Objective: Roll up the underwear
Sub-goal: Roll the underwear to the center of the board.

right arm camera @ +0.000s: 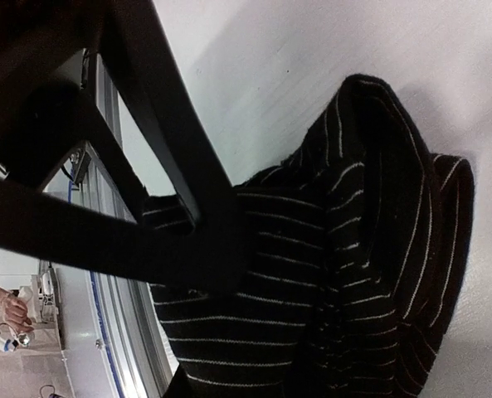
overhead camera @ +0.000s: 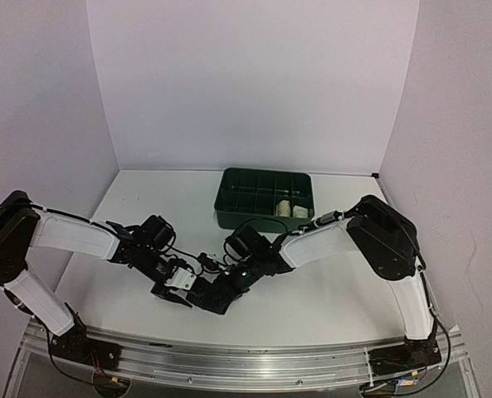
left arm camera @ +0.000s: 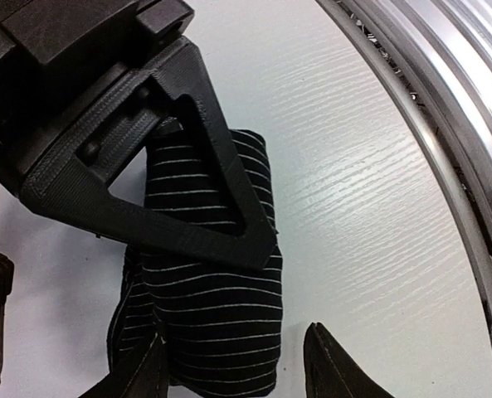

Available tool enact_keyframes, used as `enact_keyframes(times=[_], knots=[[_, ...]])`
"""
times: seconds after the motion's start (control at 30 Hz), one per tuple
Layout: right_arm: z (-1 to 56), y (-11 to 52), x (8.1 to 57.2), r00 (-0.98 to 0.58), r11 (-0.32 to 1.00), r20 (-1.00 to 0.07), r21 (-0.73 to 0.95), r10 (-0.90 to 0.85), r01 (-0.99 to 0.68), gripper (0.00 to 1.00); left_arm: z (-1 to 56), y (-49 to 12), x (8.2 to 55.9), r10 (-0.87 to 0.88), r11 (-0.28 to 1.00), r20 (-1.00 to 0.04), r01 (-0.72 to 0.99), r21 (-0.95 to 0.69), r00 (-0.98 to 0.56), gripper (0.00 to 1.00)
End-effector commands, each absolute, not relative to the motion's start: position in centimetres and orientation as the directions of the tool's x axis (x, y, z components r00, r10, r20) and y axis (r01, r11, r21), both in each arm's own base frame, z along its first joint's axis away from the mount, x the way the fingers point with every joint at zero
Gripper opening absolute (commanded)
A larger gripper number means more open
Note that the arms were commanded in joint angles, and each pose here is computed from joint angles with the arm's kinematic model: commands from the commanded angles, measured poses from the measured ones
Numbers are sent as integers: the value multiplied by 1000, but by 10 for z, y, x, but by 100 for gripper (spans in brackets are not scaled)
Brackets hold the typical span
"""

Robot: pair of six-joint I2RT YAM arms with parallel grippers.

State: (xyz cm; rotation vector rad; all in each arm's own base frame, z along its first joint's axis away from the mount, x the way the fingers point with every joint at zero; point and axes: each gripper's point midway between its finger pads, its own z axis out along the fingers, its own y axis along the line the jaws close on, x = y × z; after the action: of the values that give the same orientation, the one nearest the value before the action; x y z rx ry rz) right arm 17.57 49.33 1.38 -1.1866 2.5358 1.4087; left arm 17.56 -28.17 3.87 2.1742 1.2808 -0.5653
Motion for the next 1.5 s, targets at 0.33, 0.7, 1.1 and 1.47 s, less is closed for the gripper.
enact_keyframes(times=[0.33, 0.7, 1.1, 1.47], knots=[[-42, 453, 162, -761, 519, -130, 658, -636, -546, 5, 25, -279, 171, 747, -362, -575, 930, 69, 333, 0], [73, 460, 191, -372, 316, -651, 208, -661, -926, 65, -6, -245, 162, 879, -102, -474, 944, -313, -62, 0], [107, 475, 146, 160, 84, -728, -286, -667, -954, 71, -22, -246, 167, 881, 55, -347, 799, -599, -321, 0], [39, 483, 184, 129, 64, -453, -388, -882, -920, 79, -32, -250, 169, 895, 120, -230, 703, -701, -382, 0]])
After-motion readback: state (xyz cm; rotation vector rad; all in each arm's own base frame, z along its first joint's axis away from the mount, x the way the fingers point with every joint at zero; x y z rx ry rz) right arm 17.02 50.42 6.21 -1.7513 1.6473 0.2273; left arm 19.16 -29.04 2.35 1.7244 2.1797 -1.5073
